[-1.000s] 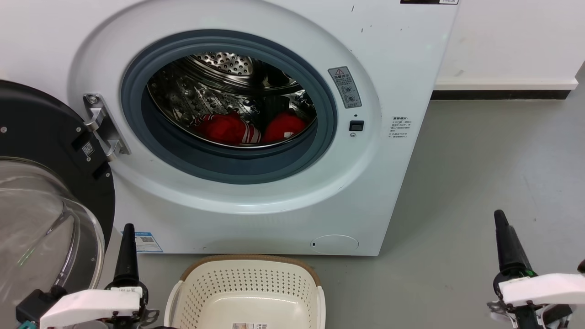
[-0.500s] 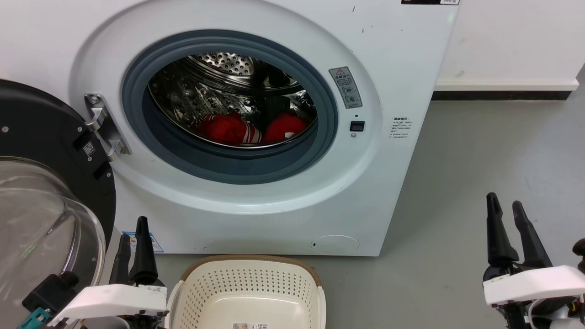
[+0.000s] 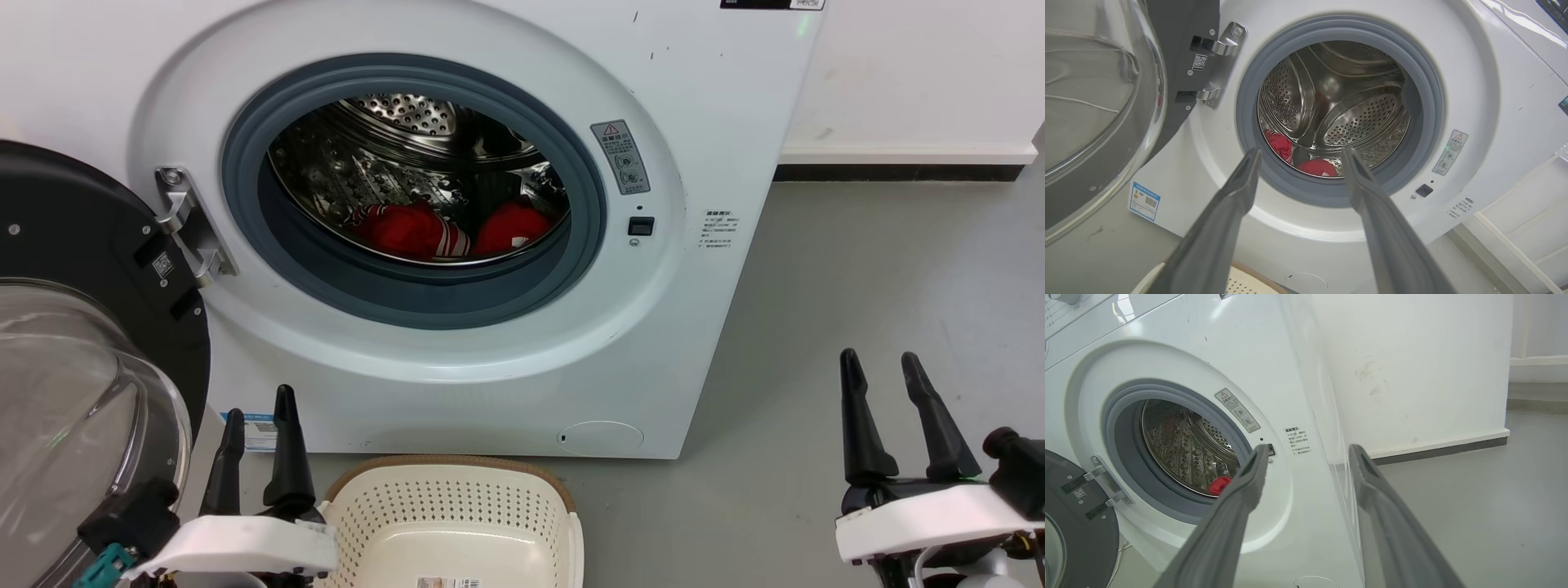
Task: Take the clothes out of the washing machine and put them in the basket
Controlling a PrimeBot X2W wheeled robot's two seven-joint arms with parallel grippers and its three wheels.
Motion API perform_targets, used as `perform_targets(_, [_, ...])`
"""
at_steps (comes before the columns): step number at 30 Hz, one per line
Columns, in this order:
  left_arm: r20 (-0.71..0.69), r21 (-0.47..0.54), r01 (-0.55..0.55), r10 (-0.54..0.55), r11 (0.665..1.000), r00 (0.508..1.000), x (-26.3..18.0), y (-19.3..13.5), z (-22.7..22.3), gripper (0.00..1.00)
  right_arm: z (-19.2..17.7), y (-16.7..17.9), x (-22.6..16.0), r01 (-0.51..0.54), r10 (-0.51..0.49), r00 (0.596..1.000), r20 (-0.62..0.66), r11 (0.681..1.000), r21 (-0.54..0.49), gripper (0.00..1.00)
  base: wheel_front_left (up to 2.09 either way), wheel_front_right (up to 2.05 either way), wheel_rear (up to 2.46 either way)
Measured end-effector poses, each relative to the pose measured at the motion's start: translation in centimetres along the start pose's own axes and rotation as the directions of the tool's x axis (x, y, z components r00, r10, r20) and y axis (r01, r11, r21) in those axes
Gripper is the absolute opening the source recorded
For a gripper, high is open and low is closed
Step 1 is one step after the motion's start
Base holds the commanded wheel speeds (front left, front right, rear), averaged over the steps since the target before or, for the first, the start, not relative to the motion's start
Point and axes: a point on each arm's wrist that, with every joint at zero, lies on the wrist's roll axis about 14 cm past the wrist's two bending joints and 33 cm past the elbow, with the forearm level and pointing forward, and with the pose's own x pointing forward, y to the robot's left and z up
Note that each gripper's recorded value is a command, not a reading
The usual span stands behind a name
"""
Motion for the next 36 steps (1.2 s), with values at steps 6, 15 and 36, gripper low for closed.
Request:
perform_targets(6, [0.004, 0.123, 0.027, -0.028, 0.992, 1.000, -0.3, -1.0, -0.3, 1.00, -0.5, 0.3, -0.3, -0.016, 0.015, 1.000, -0.015, 0.997, -0.079, 1.00, 0.00, 0.00, 0.00])
perform_targets(15, [0.003, 0.267, 0.061, -0.064, 0.962, 0.998, -0.5, -2.3, -0.8, 1.00, -0.8, 0.5, -0.4, -0.037, 0.034, 0.999, -0.019, 0.981, -0.190, 1.00, 0.00, 0.00, 0.00])
perform_targets(36, [-0.034, 0.459, 0.128, -0.127, 0.879, 0.991, -1.7, -3.2, -2.6, 1.00, -1.8, 1.3, -1.2, -0.097, 0.082, 0.995, -0.053, 0.916, -0.389, 1.00, 0.00, 0.00, 0.00])
